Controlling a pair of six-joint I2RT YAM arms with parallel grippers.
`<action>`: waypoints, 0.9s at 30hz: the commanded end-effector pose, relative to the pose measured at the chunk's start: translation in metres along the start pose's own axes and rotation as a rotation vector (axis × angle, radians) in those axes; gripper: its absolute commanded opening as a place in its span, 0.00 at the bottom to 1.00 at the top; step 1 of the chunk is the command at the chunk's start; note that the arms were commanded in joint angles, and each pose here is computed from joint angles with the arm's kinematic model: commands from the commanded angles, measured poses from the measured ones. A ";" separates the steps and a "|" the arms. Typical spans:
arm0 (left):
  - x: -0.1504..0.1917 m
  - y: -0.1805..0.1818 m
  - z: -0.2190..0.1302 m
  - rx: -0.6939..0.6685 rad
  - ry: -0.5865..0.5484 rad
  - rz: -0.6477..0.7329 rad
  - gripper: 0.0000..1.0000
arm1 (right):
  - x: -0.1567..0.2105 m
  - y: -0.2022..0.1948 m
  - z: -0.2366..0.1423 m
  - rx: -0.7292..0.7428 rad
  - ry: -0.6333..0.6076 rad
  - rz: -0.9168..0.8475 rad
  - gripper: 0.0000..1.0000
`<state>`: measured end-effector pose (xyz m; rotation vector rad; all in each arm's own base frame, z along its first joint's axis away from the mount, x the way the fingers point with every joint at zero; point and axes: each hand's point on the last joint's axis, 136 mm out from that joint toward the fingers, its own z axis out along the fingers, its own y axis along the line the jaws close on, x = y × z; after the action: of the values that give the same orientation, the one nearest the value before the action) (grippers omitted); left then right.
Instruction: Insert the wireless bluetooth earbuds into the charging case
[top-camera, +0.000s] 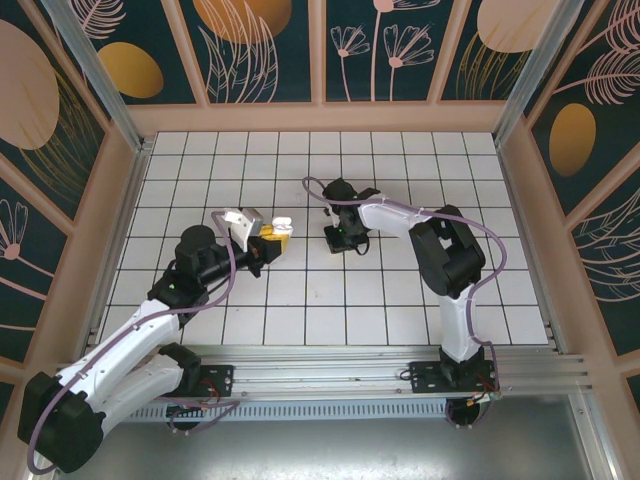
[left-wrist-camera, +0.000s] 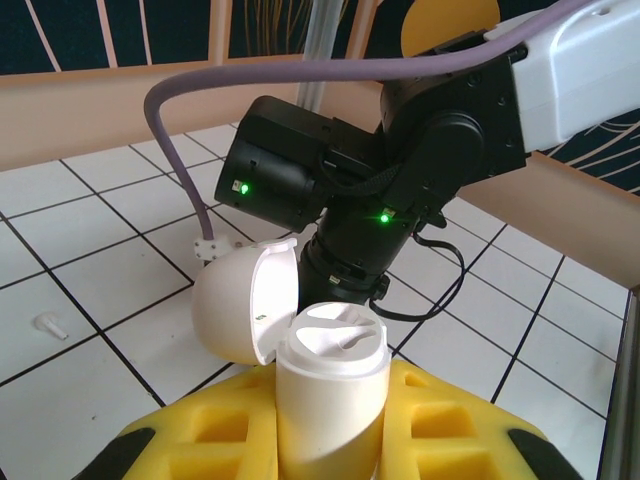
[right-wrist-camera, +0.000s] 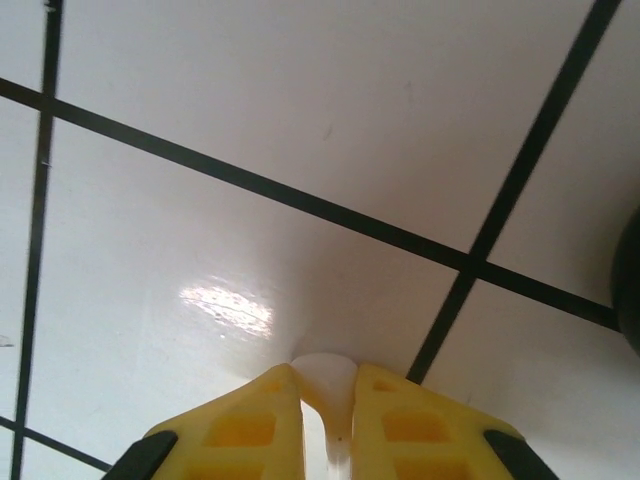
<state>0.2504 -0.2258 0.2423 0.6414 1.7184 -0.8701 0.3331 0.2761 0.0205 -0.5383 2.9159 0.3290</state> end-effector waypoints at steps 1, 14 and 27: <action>-0.001 -0.003 0.000 0.023 -0.030 0.002 0.15 | 0.001 0.003 0.003 -0.025 0.013 0.029 0.12; 0.000 -0.007 0.010 0.073 -0.035 0.016 0.14 | -0.032 0.017 -0.074 -0.115 -0.255 0.086 0.07; -0.019 -0.020 0.019 0.181 -0.120 0.017 0.13 | -0.044 0.045 -0.216 -0.260 -0.682 0.065 0.05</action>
<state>0.2568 -0.2473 0.2385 0.6907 1.6535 -0.9801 0.3343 0.2794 0.1952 -0.3269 2.4167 0.6785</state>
